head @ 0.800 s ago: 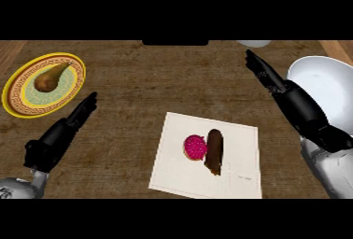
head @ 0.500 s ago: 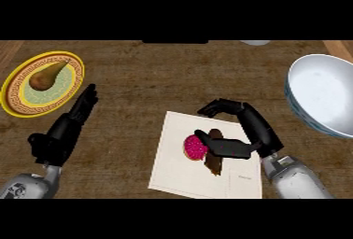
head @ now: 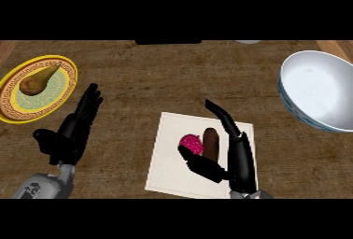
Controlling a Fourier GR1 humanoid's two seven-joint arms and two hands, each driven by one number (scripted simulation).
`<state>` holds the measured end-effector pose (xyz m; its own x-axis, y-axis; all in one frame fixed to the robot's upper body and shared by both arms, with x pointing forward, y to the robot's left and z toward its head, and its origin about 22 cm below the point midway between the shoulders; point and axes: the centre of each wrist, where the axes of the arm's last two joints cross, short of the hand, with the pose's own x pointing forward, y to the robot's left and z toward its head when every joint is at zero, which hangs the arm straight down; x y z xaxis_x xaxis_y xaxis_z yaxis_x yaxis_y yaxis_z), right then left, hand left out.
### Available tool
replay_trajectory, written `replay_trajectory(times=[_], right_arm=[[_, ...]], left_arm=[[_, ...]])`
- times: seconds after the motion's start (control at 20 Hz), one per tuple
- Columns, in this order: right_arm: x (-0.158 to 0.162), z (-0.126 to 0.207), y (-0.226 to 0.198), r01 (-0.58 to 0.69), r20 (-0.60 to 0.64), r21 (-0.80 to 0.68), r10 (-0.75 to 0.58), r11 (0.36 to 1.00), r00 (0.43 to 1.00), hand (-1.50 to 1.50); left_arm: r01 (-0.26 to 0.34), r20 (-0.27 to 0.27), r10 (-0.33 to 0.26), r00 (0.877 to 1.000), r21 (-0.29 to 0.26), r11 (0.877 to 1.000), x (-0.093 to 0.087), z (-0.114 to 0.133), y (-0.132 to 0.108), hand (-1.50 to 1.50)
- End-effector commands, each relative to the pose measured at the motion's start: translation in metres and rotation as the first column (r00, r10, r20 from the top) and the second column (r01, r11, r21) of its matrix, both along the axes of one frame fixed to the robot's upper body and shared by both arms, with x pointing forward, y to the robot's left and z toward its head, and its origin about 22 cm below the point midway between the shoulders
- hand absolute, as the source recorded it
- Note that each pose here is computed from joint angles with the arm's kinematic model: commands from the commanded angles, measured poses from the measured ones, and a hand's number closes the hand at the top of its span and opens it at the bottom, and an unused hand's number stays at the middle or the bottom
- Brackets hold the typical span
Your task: Pick the cupcake from the placemat and place it in the bowl
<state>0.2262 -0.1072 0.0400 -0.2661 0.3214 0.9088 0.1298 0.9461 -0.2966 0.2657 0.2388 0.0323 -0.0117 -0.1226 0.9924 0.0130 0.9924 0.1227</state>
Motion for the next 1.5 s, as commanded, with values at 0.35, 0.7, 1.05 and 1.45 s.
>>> replay_trajectory(times=[0.35,0.7,1.05,1.45], right_arm=[[-0.044,0.039,0.02,0.268,0.023,-0.186,-0.268,0.945,0.963,-1.5],[-0.049,0.098,0.039,0.186,-0.198,-0.235,-0.234,0.954,0.952,-1.5],[-0.033,0.081,0.04,0.11,-0.429,-0.325,-0.25,0.939,0.868,-1.5],[-0.033,0.098,0.026,0.044,-0.487,-0.312,-0.2,0.949,0.85,-1.5]], left_arm=[[-0.017,0.01,0.018,1.0,-0.014,1.0,0.008,0.004,-0.011,0.0],[0.018,0.013,-0.018,1.0,-0.014,1.0,0.008,0.003,-0.028,0.0],[0.015,0.027,-0.015,1.0,-0.013,1.0,0.005,-0.011,-0.032,0.0],[0.016,0.0,-0.016,1.0,-0.004,1.0,0.007,-0.01,-0.026,0.0]])
